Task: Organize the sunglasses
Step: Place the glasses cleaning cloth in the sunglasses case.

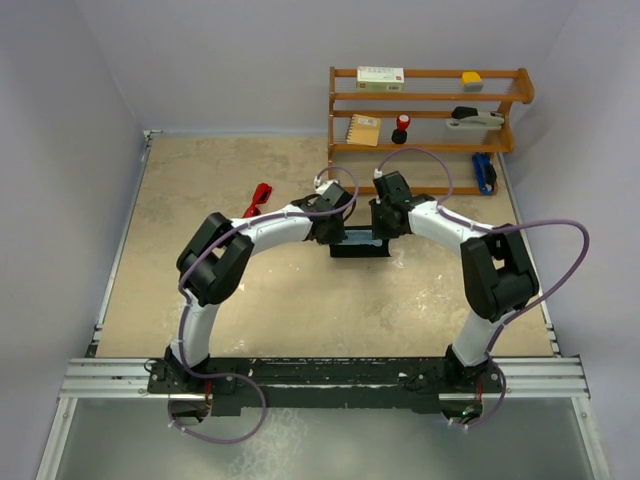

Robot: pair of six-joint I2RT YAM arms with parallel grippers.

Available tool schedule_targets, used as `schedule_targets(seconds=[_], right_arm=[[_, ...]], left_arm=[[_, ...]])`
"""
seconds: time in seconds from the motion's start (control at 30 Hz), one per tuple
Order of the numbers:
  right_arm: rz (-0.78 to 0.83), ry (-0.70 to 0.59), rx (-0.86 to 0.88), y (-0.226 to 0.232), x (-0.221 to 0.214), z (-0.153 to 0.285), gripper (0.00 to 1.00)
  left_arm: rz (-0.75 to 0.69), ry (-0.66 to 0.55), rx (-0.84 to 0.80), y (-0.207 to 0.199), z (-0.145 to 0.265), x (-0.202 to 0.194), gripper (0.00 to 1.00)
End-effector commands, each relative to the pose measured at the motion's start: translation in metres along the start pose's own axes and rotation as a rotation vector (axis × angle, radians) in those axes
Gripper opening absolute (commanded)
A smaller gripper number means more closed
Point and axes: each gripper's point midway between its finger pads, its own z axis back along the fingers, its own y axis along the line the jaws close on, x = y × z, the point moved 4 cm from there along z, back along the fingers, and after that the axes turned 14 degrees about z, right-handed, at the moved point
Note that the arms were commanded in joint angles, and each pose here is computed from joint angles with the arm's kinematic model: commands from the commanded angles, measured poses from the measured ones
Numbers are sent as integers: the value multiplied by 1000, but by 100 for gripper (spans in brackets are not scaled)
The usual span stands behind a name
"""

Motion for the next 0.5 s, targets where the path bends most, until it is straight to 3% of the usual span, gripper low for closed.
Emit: schedule_targets(seconds=[0.0,0.1,0.47], right_arm=[[16,-107,31,7,24,18,19],[17,-100,50,11,22,14,0],[9,-82,89,24,16,-11,0]], left_arm=[[-10,-75,-98,-31,36,25,0],[-13,-64,-129,-38,35,23,0],[-2,-55,-161,-42,17,9,0]])
